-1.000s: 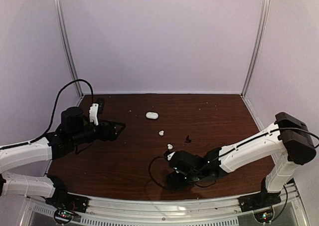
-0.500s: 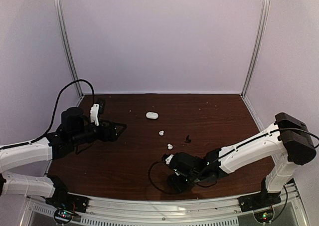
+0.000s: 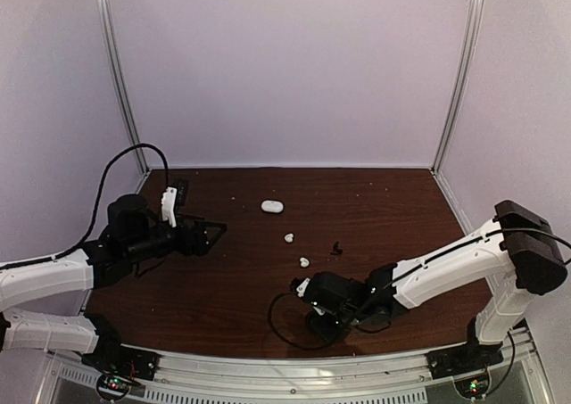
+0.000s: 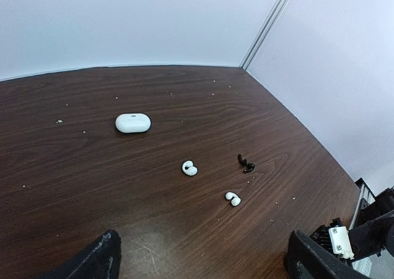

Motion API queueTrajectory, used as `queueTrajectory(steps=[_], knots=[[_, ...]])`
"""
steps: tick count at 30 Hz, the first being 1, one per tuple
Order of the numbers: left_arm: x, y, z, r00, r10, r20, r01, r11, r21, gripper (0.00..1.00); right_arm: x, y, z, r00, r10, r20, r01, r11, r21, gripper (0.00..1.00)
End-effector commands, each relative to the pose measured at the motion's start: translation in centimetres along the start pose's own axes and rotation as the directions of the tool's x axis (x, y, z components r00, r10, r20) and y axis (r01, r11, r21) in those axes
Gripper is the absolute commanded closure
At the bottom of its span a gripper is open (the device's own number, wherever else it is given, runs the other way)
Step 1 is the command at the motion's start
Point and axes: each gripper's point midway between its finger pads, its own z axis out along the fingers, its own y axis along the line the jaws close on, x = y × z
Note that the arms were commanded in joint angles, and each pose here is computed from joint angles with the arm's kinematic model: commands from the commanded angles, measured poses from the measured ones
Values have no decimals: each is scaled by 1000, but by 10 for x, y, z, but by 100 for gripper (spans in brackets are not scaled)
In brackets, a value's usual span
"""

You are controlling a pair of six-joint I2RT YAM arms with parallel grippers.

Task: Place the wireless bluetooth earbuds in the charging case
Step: Pick up the charging case from the corner of the board, then pass from the right arm to the left

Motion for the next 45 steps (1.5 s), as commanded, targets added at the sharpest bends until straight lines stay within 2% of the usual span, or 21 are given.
queueTrajectory(steps=[1, 9, 15, 19, 22, 29, 33, 36, 40, 45], knots=[[-15, -13, -9, 994, 44, 98, -51, 996, 70, 7, 14, -6, -14, 997, -38, -65, 36, 999, -33, 52], [-26, -38, -32, 958, 154, 243, -193, 970, 147, 12, -32, -4, -64, 996, 70, 57, -51, 958, -283, 54], [-23, -64, -28, 914, 327, 240, -373, 910, 180, 14, -55, -9, -101, 985, 136, 109, -76, 899, -431, 54], [-17, -104, -25, 838, 492, 237, -544, 786, 294, 12, -64, -11, -124, 975, 175, 135, -83, 856, -510, 55], [-18, -128, -25, 748, 606, 271, -664, 675, 321, 12, -68, -15, -138, 967, 212, 145, -94, 818, -568, 55], [19, -162, -8, 566, 796, 213, -794, 459, 398, 18, -71, -6, -164, 950, 277, 146, -92, 694, -714, 56], [34, -190, -9, 479, 838, 262, -833, 340, 437, 23, -68, 4, -173, 954, 273, 128, -77, 630, -773, 57], [39, -209, -10, 427, 849, 312, -853, 264, 450, 25, -66, 13, -178, 955, 278, 104, -75, 565, -822, 57], [49, -234, -7, 371, 856, 361, -862, 173, 476, 30, -66, 19, -182, 958, 274, 81, -75, 515, -854, 57], [55, -249, -3, 352, 846, 400, -852, 113, 511, 37, -66, 24, -189, 960, 274, 63, -76, 467, -881, 57]])
